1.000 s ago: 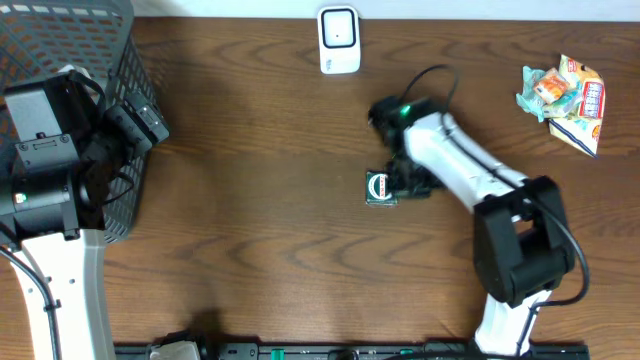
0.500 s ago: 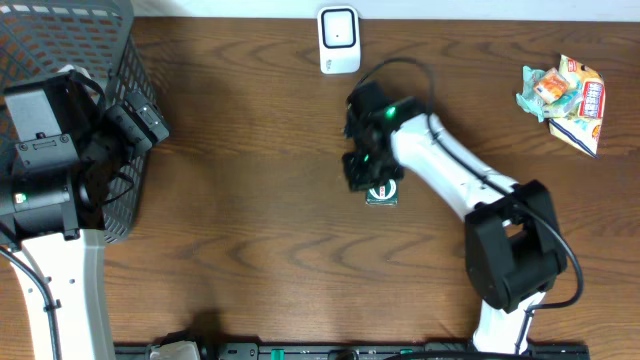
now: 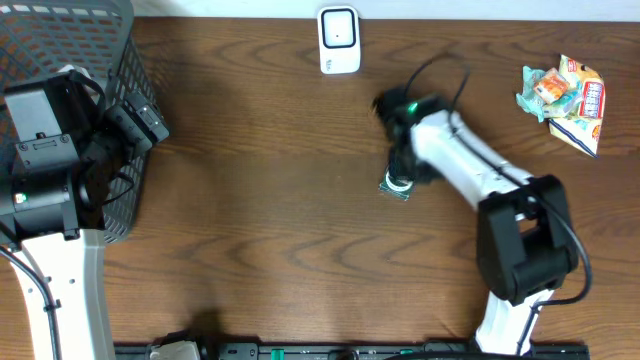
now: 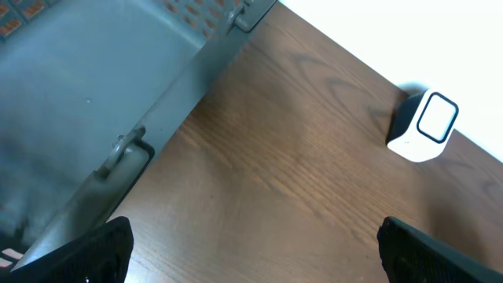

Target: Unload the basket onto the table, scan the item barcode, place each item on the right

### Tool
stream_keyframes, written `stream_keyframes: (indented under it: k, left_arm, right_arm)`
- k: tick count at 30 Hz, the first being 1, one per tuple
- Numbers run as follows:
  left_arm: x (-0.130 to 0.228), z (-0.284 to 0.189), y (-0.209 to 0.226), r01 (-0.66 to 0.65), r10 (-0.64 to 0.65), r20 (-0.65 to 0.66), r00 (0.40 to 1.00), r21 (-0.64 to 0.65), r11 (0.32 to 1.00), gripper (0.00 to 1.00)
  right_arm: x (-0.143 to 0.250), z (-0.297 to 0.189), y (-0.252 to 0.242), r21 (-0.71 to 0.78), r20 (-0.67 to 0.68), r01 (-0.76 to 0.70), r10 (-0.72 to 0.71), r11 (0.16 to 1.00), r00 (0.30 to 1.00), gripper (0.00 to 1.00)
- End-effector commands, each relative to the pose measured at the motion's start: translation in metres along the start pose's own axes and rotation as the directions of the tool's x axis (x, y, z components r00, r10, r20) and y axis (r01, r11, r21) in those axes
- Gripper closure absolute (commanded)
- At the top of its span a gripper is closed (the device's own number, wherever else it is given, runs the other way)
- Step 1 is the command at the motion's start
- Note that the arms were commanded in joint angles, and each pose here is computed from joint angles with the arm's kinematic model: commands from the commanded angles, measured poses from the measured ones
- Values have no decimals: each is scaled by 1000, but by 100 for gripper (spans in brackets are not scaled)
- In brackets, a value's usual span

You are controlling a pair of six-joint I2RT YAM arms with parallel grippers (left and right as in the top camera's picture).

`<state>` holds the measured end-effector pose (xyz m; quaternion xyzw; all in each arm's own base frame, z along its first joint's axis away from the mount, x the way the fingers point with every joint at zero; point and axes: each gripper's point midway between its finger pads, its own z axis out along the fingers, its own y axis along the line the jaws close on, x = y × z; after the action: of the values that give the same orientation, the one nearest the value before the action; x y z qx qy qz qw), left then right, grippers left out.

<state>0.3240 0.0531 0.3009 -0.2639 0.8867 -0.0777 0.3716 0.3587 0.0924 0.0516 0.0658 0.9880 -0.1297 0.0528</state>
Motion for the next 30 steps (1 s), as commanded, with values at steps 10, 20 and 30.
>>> stream_keyframes:
  k: [10,20,30]
  left_arm:
    - [-1,0,3,-10,10,3,1000,-12,1000,2]
    - [-1,0,3,-10,10,3,1000,-12,1000,2]
    - [-1,0,3,-10,10,4,1000,-12,1000,2]
  right_arm:
    - [1,-65,90,-584,39,266,-301,767,953,99]
    - [38,19,82,-339,-37,140,-162,930,986,99]
    - [-18,-7,-74,148,-14,-146,150,978,989,99]
